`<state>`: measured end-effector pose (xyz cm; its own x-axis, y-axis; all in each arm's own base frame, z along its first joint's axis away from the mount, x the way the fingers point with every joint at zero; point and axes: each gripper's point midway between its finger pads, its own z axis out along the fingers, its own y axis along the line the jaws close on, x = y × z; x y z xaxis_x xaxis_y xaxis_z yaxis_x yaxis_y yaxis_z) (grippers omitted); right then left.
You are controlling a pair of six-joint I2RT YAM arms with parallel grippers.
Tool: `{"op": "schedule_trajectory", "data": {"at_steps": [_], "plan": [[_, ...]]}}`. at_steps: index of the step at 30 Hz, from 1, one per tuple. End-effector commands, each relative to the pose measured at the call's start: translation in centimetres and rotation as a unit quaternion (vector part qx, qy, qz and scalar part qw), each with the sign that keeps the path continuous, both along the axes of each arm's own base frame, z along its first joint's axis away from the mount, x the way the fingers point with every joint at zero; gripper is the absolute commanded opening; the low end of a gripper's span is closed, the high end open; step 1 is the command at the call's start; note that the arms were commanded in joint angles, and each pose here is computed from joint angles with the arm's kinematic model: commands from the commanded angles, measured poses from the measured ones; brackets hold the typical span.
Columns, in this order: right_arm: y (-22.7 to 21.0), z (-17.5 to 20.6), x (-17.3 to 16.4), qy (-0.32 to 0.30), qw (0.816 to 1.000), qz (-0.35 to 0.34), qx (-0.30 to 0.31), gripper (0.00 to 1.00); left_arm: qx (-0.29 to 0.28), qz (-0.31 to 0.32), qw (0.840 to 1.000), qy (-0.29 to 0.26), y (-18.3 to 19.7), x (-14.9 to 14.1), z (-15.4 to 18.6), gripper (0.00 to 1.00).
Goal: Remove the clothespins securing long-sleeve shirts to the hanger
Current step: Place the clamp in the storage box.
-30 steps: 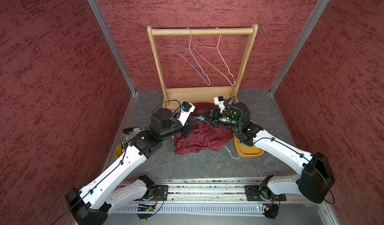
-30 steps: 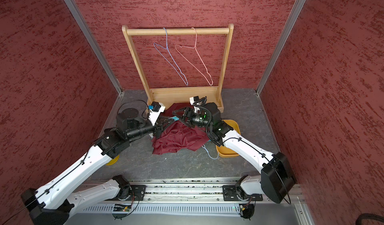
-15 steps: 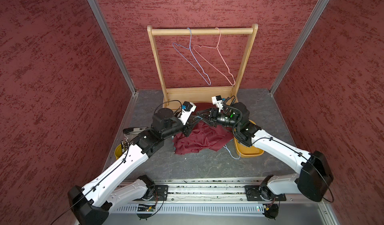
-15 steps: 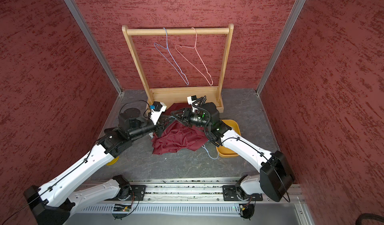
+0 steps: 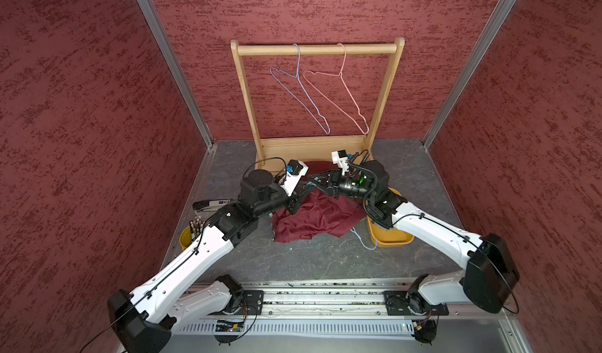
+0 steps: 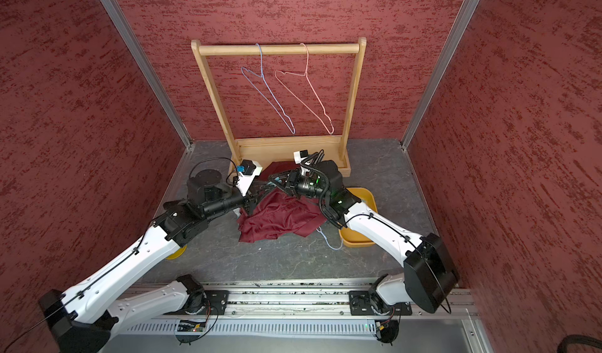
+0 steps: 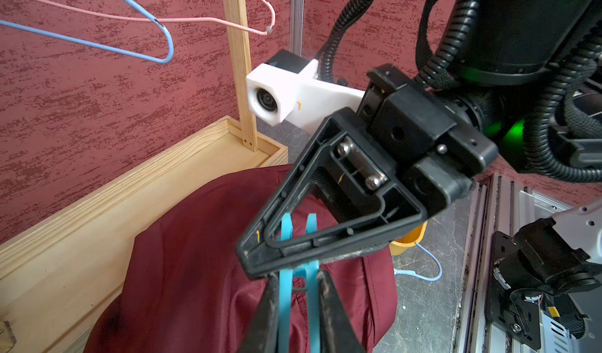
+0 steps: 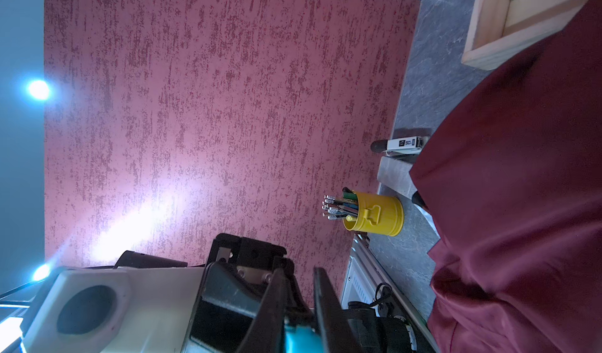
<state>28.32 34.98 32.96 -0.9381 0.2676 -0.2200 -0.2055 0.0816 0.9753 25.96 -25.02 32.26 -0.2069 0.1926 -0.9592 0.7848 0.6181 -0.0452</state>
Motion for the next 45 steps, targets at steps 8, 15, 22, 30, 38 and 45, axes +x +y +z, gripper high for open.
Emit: {"op": "schedule_trajectory", "data": {"at_steps": [8,15,22,30,38,45], "plan": [[0.3,0.8,0.1,-0.013,1.000,-0.002,-0.001,0.04,0.003,0.028,1.000,-0.008,0.5,1.2,0.2,0.57],[0.3,0.3,1.2,-0.009,1.000,-0.020,-0.003,0.03,0.006,0.043,0.999,0.003,1.3,1.0,0.1,0.88],[-3.2,-1.1,3.9,-0.005,0.996,-0.081,-0.031,0.01,-0.001,0.061,0.998,0.027,2.9,-0.1,1.1,1.00],[-14.5,-4.7,5.6,0.023,0.970,-0.220,-0.101,0.02,0.022,0.109,0.972,0.206,2.6,0.5,-2.2,1.00],[-24.4,-12.2,3.7,0.097,0.912,-0.333,-0.221,0.02,0.108,0.123,0.960,0.228,-3.4,-0.5,-6.2,0.99],[-28.3,-17.3,1.8,0.150,0.871,-0.396,-0.250,0.07,0.204,0.104,0.951,0.210,-7.5,-3.0,-9.2,1.00]]}}
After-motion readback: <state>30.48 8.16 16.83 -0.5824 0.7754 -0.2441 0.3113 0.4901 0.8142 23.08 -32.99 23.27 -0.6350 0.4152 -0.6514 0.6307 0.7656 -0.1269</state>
